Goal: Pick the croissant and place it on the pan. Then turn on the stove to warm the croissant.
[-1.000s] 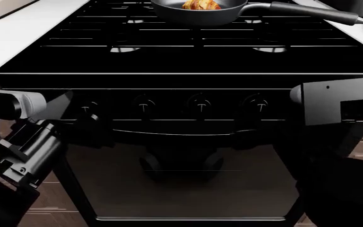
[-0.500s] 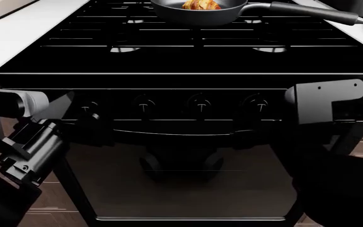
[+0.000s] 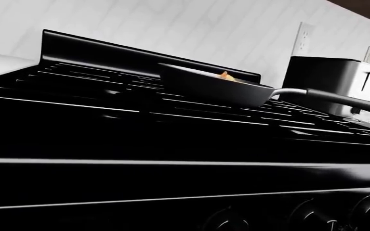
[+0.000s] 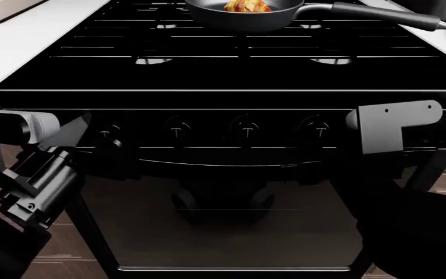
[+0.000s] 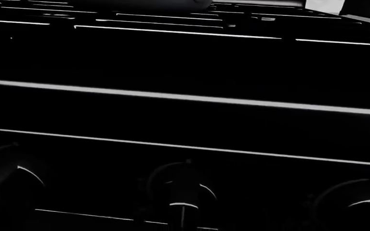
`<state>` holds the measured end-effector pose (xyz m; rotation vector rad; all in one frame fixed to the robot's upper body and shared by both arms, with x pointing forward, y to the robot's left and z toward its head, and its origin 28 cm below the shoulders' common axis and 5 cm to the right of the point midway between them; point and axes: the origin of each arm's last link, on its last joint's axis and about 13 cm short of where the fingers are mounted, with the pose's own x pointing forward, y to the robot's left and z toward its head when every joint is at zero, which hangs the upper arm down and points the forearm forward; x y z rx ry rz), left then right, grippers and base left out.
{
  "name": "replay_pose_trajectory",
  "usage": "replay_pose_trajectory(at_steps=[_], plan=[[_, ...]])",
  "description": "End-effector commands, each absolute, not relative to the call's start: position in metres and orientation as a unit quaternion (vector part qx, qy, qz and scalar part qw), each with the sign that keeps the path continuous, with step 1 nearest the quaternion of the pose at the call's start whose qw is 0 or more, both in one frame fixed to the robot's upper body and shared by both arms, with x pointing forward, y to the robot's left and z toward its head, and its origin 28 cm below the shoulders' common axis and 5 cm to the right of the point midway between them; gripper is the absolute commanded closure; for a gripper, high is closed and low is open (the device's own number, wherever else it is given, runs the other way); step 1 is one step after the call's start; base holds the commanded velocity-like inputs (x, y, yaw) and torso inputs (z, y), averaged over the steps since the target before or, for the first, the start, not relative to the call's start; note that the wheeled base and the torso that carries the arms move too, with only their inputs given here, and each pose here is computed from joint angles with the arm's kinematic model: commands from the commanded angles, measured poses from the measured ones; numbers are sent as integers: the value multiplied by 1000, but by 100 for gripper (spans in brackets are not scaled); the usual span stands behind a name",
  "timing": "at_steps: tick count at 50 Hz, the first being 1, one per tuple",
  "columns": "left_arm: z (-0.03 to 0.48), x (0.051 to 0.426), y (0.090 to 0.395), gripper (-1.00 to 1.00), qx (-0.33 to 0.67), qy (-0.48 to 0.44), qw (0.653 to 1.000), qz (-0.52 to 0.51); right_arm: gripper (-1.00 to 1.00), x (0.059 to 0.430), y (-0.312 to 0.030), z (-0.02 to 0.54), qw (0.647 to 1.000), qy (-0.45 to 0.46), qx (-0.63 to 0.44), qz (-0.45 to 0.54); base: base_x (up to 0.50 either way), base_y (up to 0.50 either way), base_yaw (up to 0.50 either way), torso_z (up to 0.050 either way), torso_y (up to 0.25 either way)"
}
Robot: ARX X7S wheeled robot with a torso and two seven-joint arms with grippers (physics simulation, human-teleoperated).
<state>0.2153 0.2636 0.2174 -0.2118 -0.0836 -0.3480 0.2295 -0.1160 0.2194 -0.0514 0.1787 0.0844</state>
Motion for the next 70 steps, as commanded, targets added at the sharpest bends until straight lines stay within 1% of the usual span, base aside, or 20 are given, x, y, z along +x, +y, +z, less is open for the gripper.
replay_pose_trajectory(at_steps=[1,23,52,70], plan=[[217,215,264,-100,-105,-42,979,-172,100,230,-116,219,995,90,-26,42,0,0,0,0,0],[218,214,264,-100,-105,-43,979,-172,100,228,-115,219,995,87,-27,44,0,0,0,0,0],[220,211,263,-100,-105,-47,979,-170,100,224,-113,228,990,71,-104,67,-2,0,0,0,2],[221,212,263,-100,-106,-48,978,-173,100,223,-111,229,983,78,-143,81,0,0,0,0,2]])
